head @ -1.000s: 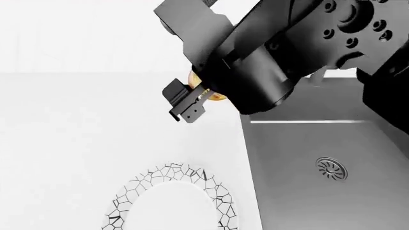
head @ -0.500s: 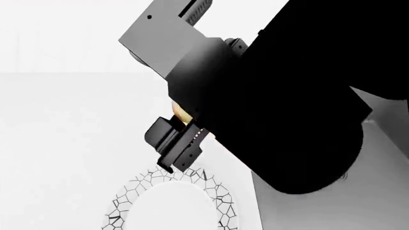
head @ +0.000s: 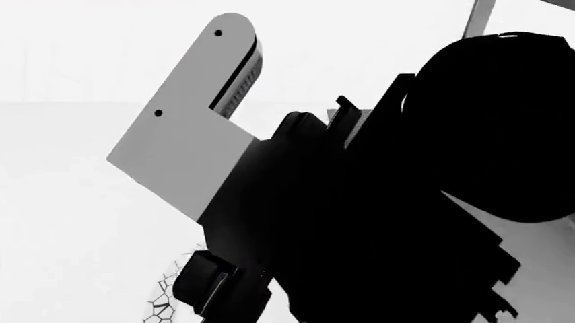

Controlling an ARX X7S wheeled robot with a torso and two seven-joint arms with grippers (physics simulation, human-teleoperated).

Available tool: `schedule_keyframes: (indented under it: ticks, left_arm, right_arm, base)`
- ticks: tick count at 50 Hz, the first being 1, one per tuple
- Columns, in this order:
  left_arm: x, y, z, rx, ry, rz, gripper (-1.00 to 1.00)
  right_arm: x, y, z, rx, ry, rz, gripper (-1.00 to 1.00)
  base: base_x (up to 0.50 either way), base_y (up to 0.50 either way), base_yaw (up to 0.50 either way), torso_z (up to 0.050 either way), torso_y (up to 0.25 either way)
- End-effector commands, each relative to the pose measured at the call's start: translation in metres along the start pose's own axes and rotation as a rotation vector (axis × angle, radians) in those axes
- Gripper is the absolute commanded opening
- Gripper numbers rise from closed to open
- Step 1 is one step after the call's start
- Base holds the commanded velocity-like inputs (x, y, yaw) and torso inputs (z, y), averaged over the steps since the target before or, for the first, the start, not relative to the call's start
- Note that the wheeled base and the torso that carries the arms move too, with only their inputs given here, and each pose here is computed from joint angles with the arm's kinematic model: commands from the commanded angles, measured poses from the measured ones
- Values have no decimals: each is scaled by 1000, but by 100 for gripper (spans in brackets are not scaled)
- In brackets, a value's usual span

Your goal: Place the pastries on the plates.

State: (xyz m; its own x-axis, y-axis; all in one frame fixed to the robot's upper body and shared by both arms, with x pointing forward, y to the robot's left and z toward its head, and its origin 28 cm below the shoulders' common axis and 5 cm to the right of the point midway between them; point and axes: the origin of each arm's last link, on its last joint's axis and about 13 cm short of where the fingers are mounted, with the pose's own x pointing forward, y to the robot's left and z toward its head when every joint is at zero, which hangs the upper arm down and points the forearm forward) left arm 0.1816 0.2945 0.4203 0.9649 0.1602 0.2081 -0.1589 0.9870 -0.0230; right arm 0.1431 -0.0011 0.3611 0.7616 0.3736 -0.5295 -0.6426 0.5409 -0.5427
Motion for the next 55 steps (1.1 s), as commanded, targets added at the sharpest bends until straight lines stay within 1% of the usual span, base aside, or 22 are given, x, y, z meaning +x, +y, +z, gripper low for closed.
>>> schedule_keyframes:
  ticks: [1, 9, 21, 28, 37, 55]
  left_arm:
    - [0, -1, 0, 7, 1, 0, 100]
    - [0, -1, 0, 8, 1, 1, 100]
    - [0, -1, 0, 11, 2, 1, 100]
    - [1, -2, 0, 13, 2, -1, 100]
    - [1, -3, 1, 16, 3, -2, 100]
    - [1, -4, 2, 18, 3, -4, 100]
  right_arm:
    - [-2, 14, -7, -37, 10, 54, -100]
    - [3, 20, -11, -35, 26, 80, -100]
    - [-3, 29, -14, -57, 20, 113, -100]
    - [-2, 28, -16, -43, 23, 126, -100]
    - [5, 33, -20, -44, 34, 152, -100]
    - [11, 32, -24, -24, 49, 167, -100]
  base:
    - [0, 0, 0, 0, 0]
    - [0, 0, 0, 0, 0]
    - [0, 0, 0, 0, 0]
    - [0, 0, 0, 0, 0]
    - [0, 0, 0, 0, 0]
    - [0, 0, 0, 0, 0]
